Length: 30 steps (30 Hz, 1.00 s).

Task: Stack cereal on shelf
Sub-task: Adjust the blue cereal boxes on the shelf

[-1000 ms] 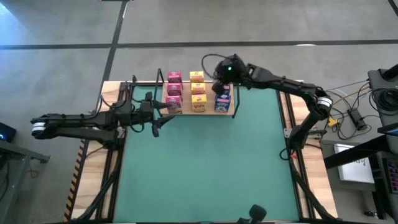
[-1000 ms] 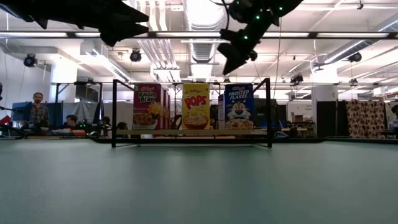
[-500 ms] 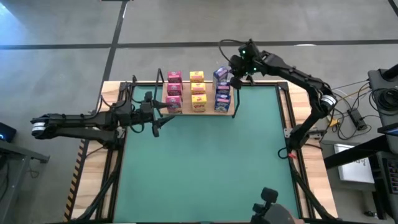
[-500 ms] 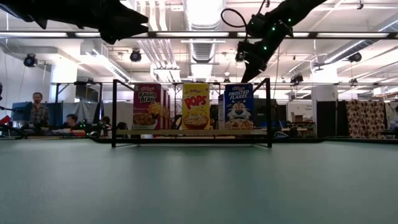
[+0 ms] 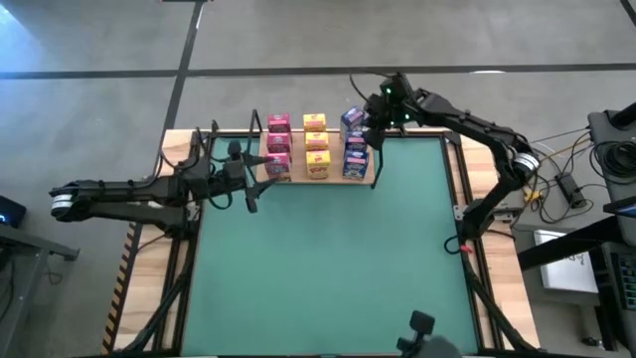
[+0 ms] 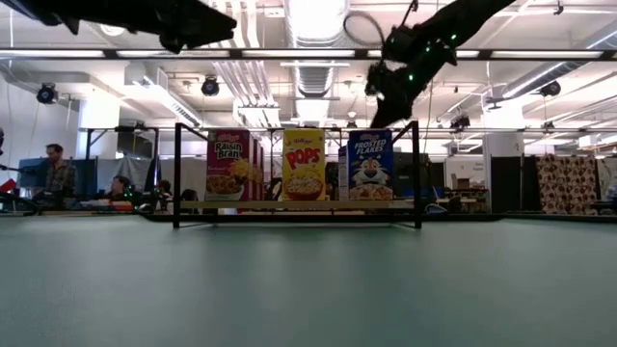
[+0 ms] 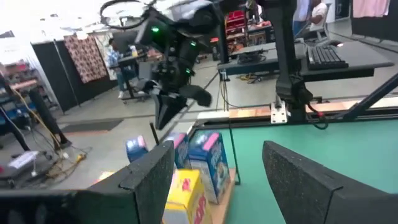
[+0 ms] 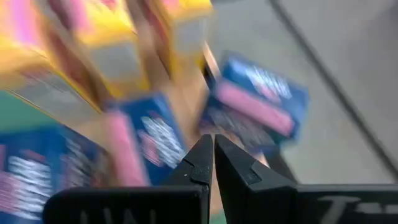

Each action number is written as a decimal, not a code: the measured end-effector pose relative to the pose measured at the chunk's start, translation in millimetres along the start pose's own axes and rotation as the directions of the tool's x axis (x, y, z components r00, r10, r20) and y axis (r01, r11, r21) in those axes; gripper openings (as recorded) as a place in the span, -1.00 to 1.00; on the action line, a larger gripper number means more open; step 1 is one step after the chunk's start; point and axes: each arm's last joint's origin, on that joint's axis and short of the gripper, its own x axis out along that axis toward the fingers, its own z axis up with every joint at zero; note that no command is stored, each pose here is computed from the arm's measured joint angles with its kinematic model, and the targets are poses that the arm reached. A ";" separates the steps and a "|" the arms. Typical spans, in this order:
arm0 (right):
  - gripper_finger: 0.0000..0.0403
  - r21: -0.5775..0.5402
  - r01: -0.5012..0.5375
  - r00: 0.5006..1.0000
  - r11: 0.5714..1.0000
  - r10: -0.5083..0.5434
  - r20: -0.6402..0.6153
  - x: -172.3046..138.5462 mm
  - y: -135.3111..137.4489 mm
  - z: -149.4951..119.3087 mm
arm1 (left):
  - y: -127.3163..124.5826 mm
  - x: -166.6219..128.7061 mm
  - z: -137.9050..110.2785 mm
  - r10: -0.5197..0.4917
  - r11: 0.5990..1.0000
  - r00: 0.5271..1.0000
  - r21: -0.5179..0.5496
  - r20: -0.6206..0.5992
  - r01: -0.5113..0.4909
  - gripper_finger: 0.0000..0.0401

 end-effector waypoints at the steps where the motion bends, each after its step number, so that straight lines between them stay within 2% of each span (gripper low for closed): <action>1: -0.96 -0.014 0.003 0.999 1.000 -0.003 0.038 -3.3 6.0 0.4 | 0.3 2.1 3.3 0.001 1.000 1.000 0.012 0.004 -0.001 0.14; 7: -0.96 -0.056 -0.011 0.981 0.998 0.022 0.193 -15.2 48.1 -21.5 | 0.7 19.4 18.8 0.001 0.997 1.000 0.082 0.000 -0.001 0.14; 12: -0.96 -0.057 -0.032 0.943 0.998 0.049 0.328 -24.4 79.2 -41.8 | 0.4 43.2 26.8 -0.005 0.989 0.999 0.146 -0.046 0.011 0.14; 18: -0.96 0.006 0.078 0.933 0.997 -0.075 0.351 -37.8 90.5 -53.8 | 5.5 74.8 35.2 0.018 0.984 0.995 0.179 -0.093 -0.001 0.14; 24: -0.96 0.011 0.047 0.936 0.999 -0.048 0.348 -54.3 101.4 -64.0 | 18.8 108.7 28.4 0.071 0.978 0.986 0.205 -0.151 -0.039 0.14; 30: -0.96 -0.024 0.000 0.924 1.000 0.010 0.383 -60.3 119.1 -74.5 | 44.0 150.3 19.0 0.101 0.972 0.979 0.228 -0.179 -0.059 0.14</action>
